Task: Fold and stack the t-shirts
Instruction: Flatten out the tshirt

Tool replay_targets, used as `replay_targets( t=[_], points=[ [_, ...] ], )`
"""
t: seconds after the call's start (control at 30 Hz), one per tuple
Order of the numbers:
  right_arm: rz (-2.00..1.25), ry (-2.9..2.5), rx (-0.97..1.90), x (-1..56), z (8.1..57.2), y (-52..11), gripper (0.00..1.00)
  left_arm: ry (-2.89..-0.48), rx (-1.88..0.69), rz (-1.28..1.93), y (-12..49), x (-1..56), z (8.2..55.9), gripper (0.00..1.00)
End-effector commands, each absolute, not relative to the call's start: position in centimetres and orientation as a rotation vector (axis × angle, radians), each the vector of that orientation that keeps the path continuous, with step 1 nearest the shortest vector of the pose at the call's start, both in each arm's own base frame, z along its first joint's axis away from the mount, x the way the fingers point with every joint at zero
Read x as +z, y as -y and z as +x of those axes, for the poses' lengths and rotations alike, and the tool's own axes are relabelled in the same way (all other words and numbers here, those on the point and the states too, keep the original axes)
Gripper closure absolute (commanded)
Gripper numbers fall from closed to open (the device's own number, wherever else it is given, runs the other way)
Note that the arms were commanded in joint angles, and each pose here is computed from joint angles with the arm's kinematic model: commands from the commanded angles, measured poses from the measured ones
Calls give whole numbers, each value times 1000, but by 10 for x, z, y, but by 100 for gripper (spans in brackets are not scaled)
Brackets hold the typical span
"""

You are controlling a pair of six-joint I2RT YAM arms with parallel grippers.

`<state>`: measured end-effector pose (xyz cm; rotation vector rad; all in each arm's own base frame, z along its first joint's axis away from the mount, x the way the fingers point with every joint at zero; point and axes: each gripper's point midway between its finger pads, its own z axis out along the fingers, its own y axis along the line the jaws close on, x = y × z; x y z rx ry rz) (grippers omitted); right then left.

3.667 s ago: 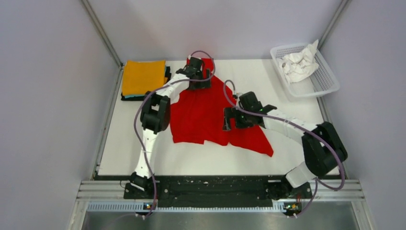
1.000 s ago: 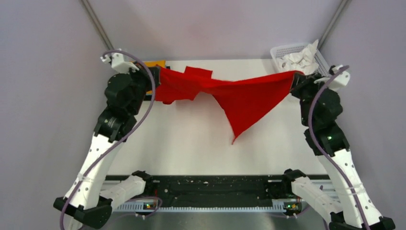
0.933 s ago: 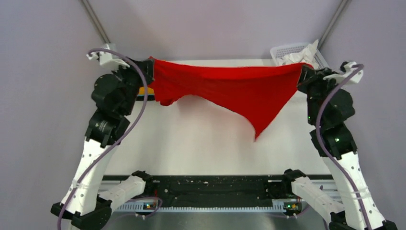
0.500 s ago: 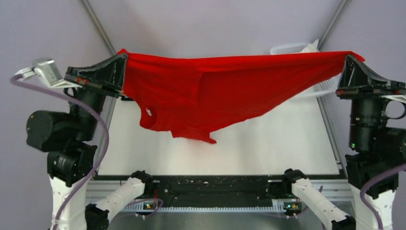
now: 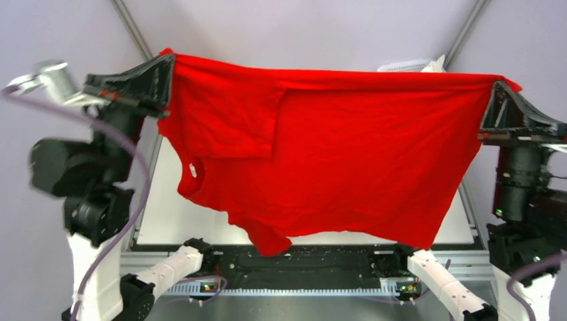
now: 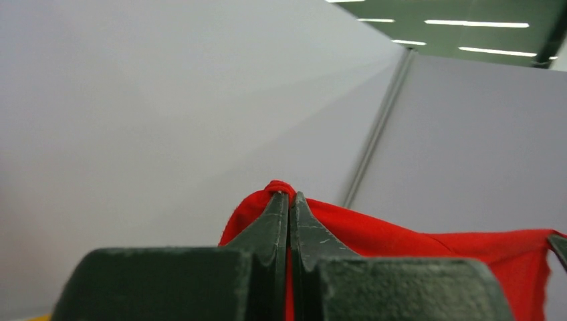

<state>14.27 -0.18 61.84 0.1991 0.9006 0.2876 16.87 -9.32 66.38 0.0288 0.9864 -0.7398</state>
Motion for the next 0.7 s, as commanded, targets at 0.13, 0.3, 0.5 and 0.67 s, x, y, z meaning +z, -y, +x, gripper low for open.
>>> replay_targets(
  t=[0.13,0.3,0.5,0.67],
  points=[
    [554,-1208,-11,464,272,28,100,-1449,-283,-411,82,483,384,100],
    [601,-1496,-193,333,359,14,100,-1802,-132,-430,94,327,492,100],
    [525,-1809,-298,193,448,-8,78,-2071,-108,-454,104,181,555,30],
    [509,-1941,-291,162,472,-22,23,-2133,-76,-441,103,165,560,5]
  ],
)
